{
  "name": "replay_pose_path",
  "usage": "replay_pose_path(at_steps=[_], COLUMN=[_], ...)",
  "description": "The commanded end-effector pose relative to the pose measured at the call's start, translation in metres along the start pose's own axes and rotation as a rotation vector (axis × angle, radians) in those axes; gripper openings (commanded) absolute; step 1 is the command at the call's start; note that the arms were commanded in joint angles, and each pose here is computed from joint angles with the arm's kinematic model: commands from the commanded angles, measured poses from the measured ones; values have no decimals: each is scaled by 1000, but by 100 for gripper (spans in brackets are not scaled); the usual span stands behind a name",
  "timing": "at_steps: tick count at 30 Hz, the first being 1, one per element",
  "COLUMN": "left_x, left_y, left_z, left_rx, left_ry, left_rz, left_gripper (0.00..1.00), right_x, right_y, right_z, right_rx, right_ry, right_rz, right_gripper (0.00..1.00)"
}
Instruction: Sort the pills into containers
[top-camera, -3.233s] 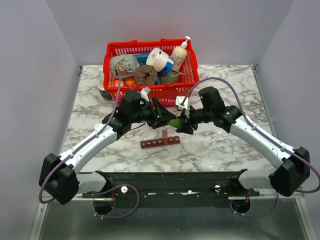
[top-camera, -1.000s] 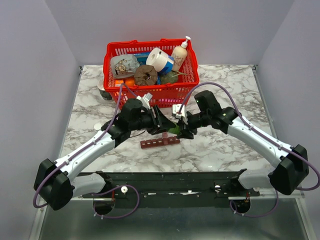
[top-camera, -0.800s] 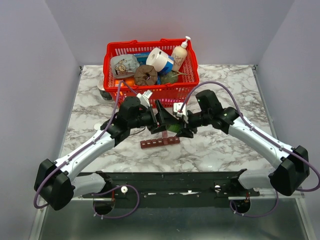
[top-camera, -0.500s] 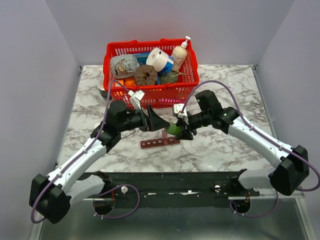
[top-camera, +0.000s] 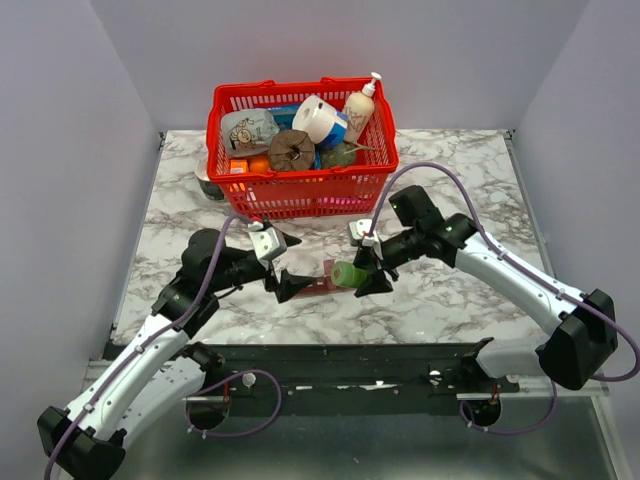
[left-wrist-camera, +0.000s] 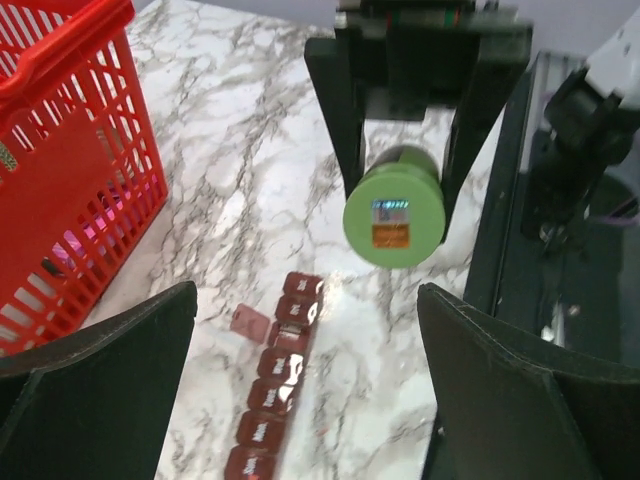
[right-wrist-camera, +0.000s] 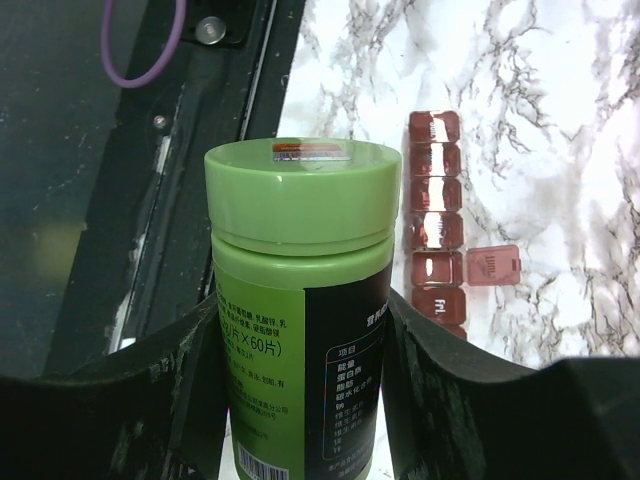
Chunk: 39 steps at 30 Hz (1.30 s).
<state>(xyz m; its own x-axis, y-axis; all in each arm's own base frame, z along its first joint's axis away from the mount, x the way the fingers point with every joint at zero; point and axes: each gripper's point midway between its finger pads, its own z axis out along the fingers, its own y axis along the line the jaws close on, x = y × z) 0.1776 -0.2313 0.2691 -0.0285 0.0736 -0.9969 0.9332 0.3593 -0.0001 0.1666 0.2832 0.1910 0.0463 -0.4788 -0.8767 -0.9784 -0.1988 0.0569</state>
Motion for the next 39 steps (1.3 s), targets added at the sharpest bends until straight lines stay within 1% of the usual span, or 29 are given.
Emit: replay_pose_path(at_steps=[1,2,5,18,24,28,32,39], left_x=[15,14,13,19,21,20,15,11], left_y=[-5,-5,-6,-14,-12,-9,-12,-36], left_z=[0,1,5,21,28,35,43,57], left_rx=[90,102,128,182,188,191,210,320], left_ry=[50,43,38,77,87,93,68,35], left_rz=[212,241,266,330,354,360,358,332], left_gripper=[99,99,99,99,98,98,97,94], right_x=[-9,-9,-8,-6,-5,-6,-6,-4], right_y=[13,14,16,17,18,19,19,20], right_z=[0,0,0,2,3,3,3,3], right_rx=[-71,-76,-82,-101,-111,-114,-114,-116], right_ry=[-51,-52,-50,-53,-52,-53,-55,-54], right_rz=[-40,-42,-46,-45,-33,-36,-36,-32], right_gripper=[4,4,5,5,5,5,5,5])
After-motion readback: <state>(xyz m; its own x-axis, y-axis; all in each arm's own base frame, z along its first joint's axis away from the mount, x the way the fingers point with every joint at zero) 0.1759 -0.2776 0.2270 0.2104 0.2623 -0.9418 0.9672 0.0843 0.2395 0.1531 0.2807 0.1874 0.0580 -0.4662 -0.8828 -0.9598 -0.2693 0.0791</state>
